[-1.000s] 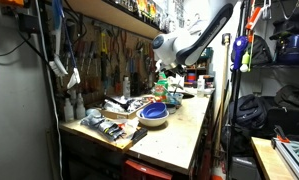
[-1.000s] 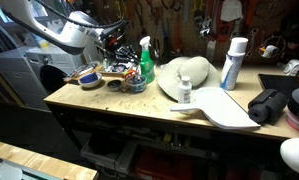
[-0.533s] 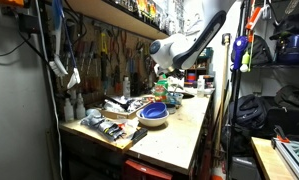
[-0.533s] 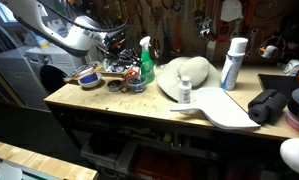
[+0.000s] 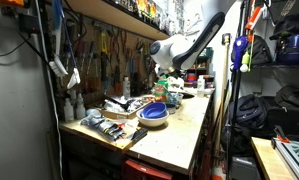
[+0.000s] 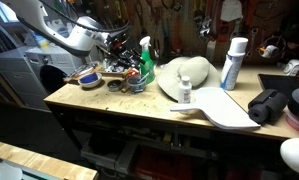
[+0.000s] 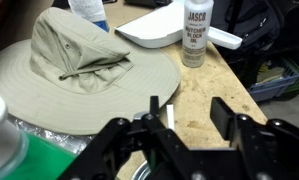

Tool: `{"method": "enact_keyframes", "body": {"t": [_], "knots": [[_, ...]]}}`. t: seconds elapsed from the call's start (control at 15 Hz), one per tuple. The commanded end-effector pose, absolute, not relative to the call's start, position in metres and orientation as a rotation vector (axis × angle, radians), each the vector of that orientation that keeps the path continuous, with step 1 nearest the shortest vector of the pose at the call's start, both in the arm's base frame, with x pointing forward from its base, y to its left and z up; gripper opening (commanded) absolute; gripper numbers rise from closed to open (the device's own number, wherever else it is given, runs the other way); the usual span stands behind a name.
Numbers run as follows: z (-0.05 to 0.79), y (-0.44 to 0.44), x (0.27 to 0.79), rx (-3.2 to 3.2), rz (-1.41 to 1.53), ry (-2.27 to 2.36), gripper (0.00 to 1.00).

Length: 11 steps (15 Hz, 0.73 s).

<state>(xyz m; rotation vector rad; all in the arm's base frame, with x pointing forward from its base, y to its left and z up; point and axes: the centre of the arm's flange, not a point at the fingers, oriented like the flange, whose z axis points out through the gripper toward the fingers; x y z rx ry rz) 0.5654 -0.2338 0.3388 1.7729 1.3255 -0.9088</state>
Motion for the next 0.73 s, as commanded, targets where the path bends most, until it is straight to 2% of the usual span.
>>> {"method": "enact_keyframes", "body": {"t": [0.0, 0.07, 0.13, 0.6, 0.67], "knots": [[0.369, -0.249, 0.537, 1.869, -0.841, 1.296, 0.88], [0.377, -0.254, 0.529, 1.899, -0.822, 1.287, 0.96], [0.384, -0.261, 0.515, 1.93, -0.777, 1.308, 0.99], [0.383, -0.248, 0.397, 1.747, -0.433, 1.664, 1.0], [0.38, -0.26, 0.454, 1.777, -0.507, 1.587, 1.0]]}}
